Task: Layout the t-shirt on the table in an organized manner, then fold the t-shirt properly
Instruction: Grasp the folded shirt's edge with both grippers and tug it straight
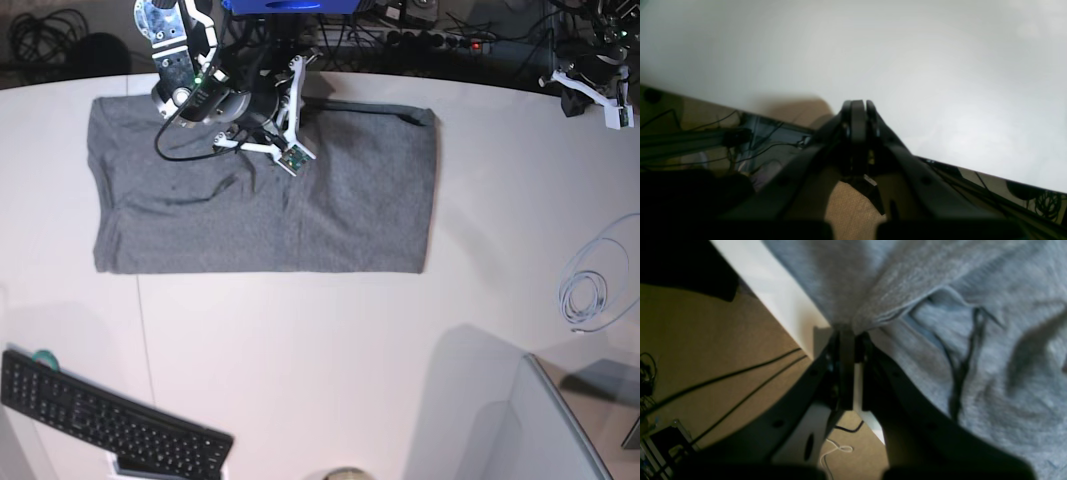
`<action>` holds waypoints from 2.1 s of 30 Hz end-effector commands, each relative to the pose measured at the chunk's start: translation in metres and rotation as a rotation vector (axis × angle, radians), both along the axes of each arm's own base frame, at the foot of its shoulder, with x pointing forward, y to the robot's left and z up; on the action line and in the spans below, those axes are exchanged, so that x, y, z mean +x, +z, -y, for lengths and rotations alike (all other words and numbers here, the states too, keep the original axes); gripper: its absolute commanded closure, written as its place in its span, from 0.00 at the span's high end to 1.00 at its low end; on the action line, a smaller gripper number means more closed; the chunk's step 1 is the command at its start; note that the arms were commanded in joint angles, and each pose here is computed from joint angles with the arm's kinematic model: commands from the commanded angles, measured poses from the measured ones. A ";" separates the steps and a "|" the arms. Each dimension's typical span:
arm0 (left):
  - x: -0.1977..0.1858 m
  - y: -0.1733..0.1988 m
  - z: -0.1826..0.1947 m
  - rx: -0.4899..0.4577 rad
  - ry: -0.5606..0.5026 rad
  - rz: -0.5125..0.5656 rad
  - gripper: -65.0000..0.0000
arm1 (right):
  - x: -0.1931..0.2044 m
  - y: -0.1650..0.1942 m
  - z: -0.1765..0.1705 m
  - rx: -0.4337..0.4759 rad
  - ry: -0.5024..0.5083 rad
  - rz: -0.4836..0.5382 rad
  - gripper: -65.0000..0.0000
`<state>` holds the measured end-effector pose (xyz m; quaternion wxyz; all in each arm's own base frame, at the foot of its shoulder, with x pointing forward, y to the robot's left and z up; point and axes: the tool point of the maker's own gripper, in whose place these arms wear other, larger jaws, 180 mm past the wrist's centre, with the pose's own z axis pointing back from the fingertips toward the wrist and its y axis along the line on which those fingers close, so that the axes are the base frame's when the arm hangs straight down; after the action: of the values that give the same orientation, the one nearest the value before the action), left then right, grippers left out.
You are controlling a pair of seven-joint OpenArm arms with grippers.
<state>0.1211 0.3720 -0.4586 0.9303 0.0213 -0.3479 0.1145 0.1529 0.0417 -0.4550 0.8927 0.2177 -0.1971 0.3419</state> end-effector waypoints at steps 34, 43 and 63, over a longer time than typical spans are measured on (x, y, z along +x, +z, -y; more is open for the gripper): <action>0.050 -0.002 0.219 -0.252 -0.476 0.089 0.00 | 0.019 -0.002 0.026 -0.009 -0.114 0.010 0.01; 0.064 0.020 0.219 -0.227 -0.494 0.152 0.00 | 0.016 -0.003 0.027 -0.013 -0.110 0.005 0.01; 0.078 -0.007 0.228 -0.188 -0.503 0.099 0.00 | -0.002 -0.014 0.028 -0.018 -0.114 -0.050 0.01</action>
<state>0.1956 0.1399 -0.4722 0.9141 -0.1605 -0.3622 -0.0866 0.1435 0.0094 -0.4757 0.9200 0.2006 -0.1682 0.2915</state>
